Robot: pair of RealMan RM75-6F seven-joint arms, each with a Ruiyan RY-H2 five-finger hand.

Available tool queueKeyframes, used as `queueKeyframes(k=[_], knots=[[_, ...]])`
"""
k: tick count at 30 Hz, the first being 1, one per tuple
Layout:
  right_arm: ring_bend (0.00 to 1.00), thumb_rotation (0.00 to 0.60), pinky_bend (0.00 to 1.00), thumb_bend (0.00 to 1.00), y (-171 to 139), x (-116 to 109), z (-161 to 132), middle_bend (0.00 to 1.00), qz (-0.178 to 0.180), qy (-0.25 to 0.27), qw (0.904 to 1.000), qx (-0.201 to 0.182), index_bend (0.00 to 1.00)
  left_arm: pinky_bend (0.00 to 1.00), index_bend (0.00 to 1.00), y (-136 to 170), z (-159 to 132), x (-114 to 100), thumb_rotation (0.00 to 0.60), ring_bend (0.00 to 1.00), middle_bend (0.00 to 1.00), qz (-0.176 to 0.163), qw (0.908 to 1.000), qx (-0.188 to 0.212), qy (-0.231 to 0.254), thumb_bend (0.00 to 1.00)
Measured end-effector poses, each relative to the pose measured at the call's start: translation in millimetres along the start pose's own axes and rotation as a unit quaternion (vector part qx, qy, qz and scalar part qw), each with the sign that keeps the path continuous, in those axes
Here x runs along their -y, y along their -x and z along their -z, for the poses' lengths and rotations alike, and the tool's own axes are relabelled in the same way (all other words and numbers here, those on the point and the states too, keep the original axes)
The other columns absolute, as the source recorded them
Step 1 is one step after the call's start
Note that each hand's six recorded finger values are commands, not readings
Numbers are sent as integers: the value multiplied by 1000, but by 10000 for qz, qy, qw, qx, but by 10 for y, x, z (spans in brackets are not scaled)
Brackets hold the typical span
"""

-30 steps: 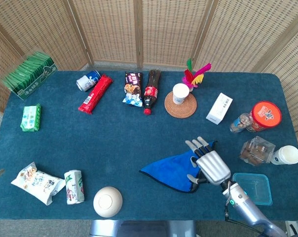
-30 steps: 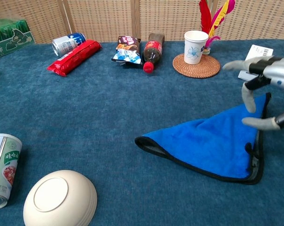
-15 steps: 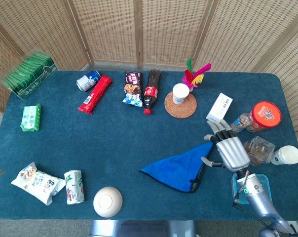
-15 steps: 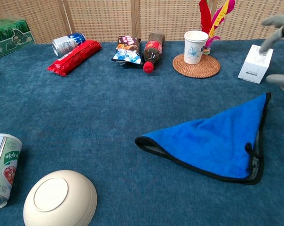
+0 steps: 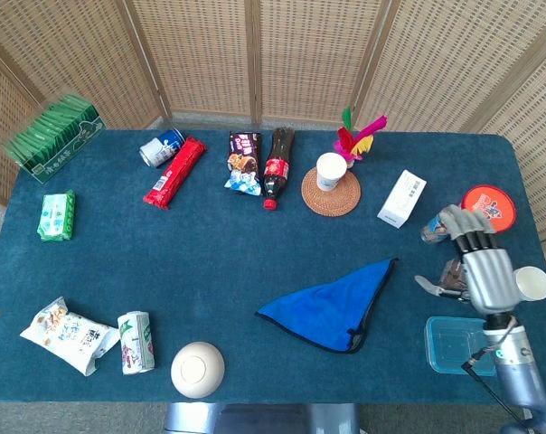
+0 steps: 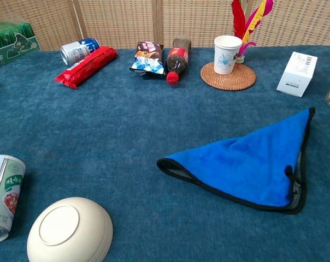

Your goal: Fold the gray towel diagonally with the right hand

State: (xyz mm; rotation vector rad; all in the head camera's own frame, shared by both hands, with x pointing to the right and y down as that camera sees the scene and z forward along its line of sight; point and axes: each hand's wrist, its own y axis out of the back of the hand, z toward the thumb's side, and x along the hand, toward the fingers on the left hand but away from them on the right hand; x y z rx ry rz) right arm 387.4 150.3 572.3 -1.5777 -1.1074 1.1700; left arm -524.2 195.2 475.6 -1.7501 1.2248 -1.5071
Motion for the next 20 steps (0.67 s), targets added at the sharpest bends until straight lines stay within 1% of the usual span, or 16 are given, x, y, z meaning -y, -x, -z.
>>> queueKeyframes(k=[4,8,11,15,17,20], knots=[[0,333,0,55,-124,-64,175,0,102,67,9998,163,55,0,174,31,6,-20,600,0,0,-27,10000,16,9,243],[0,409,0,51,-220,-115,259,0,228,41,9996,181,146,0,174,54,0,-36,600,0,0,-64,10000,39,1,242],[0,416,0,44,-350,-139,308,0,302,-81,9993,205,169,0,166,60,5,-32,600,0,0,-54,10000,16,-52,240],[0,418,0,7,-505,-125,343,0,150,-219,9989,397,127,0,113,65,10,-17,600,0,0,-23,9998,-47,-166,232],[0,420,0,0,-566,-124,309,0,22,-223,9985,504,69,0,79,72,-6,-14,600,0,0,-25,9998,-48,-194,222],[0,422,0,0,-640,-156,213,0,-108,-168,9976,661,13,0,68,90,-27,-38,600,0,0,-103,9996,-5,-256,215]])
